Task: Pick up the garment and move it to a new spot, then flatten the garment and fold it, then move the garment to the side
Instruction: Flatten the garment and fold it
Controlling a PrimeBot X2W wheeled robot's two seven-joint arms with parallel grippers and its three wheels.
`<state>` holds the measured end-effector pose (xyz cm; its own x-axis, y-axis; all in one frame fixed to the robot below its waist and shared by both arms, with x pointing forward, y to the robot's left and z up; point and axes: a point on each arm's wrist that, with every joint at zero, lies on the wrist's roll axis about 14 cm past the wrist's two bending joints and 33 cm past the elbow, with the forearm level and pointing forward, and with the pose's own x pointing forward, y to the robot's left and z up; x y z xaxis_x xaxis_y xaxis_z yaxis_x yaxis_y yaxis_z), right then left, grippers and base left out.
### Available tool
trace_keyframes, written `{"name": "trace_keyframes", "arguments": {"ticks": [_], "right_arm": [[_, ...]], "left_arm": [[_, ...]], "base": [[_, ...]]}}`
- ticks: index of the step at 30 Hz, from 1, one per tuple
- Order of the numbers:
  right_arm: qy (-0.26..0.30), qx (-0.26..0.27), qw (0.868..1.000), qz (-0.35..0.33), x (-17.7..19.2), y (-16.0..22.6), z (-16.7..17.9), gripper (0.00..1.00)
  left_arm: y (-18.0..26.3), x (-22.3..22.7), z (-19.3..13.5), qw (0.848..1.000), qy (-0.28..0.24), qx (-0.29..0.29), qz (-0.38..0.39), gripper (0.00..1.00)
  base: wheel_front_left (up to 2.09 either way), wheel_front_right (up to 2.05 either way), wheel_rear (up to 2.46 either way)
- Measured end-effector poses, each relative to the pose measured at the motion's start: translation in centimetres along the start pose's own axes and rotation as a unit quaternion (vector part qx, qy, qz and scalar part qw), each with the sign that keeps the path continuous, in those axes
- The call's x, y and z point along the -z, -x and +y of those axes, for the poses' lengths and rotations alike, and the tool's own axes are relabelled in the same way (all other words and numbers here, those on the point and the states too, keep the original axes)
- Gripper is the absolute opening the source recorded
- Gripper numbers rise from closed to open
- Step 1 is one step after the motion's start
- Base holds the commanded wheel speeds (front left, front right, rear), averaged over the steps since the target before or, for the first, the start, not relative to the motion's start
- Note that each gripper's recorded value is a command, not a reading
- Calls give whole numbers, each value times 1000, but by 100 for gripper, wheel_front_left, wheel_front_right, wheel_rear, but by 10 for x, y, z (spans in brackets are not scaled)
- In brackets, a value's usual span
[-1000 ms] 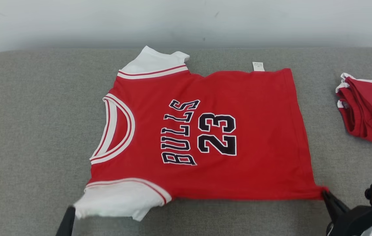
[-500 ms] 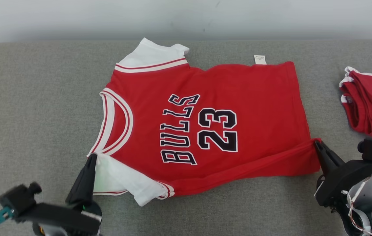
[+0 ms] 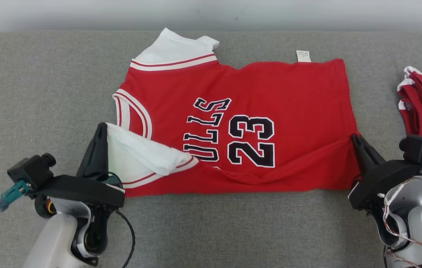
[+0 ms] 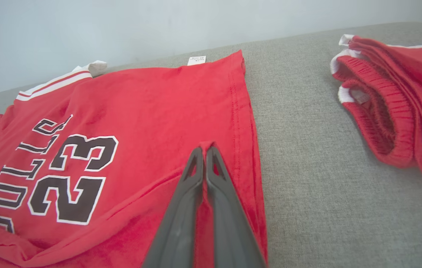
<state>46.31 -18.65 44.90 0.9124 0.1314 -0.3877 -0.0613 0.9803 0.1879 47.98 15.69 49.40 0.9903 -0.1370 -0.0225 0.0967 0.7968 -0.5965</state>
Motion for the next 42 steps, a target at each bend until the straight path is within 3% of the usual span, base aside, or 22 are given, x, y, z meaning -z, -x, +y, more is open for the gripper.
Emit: {"name": "trace_keyframes", "arguments": {"ticks": [6,17,28,42], "right_arm": [[1,4,1000,-26,-8,-11,-3,0],[-7,25,999,-38,-5,-17,-16,0],[-1,43,999,-13,9,-21,-24,0],[-3,52,999,-9,13,-26,-29,0]], "left_arm": [[-14,-10,12,999,-18,-22,-33,0],[-19,1,25,998,-31,-39,-24,0],[-43,5,0,997,-73,5,-11,0],[-64,17,3,993,-119,4,21,0]], "base": [[0,0,0],[0,0,0],[0,0,0],[0,0,0]]}}
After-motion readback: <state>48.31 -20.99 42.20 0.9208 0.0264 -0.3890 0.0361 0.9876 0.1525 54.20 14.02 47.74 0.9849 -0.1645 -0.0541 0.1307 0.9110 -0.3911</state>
